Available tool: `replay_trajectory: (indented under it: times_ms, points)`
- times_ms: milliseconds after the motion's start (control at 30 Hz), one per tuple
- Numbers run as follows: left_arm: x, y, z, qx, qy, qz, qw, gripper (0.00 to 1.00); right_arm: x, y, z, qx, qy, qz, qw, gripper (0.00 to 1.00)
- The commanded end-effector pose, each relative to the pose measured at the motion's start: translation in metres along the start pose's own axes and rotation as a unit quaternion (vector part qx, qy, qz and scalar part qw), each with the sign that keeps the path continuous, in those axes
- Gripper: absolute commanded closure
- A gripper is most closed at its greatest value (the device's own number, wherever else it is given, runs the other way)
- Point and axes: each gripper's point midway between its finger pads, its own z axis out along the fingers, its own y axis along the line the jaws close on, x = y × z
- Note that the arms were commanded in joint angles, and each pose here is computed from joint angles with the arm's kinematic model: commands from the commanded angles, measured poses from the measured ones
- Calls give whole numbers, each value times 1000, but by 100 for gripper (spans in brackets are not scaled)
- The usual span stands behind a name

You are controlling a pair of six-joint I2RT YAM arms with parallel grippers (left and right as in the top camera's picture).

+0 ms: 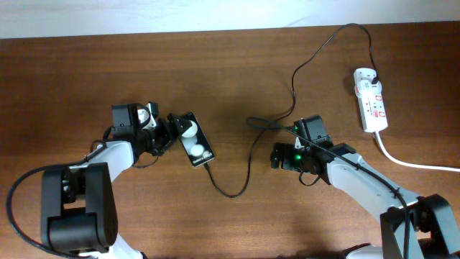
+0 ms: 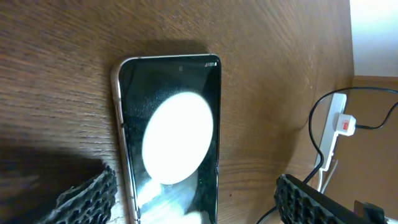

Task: Plug charger to phone and switch on socket
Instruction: 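Lower the phone flat onto the table with the left gripper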

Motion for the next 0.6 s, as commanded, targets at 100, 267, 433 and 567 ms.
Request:
replay_trajectory:
  times_ms: [100,267,433,567]
  points:
    - [16,28,18,-48,7,-4,999,13,-4,-1,-3,3,-10,-3,1000,1]
    - [34,-1,43,-49,10,65,997,12,-4,-1,-3,3,-10,-3,1000,1]
    - [40,-19,52,-31,9,96,995,8,-4,-1,-3,3,-10,-3,1000,1]
    - [31,-39,34,68,32,82,994,1,-4,-1,-3,3,-10,-3,1000,1]
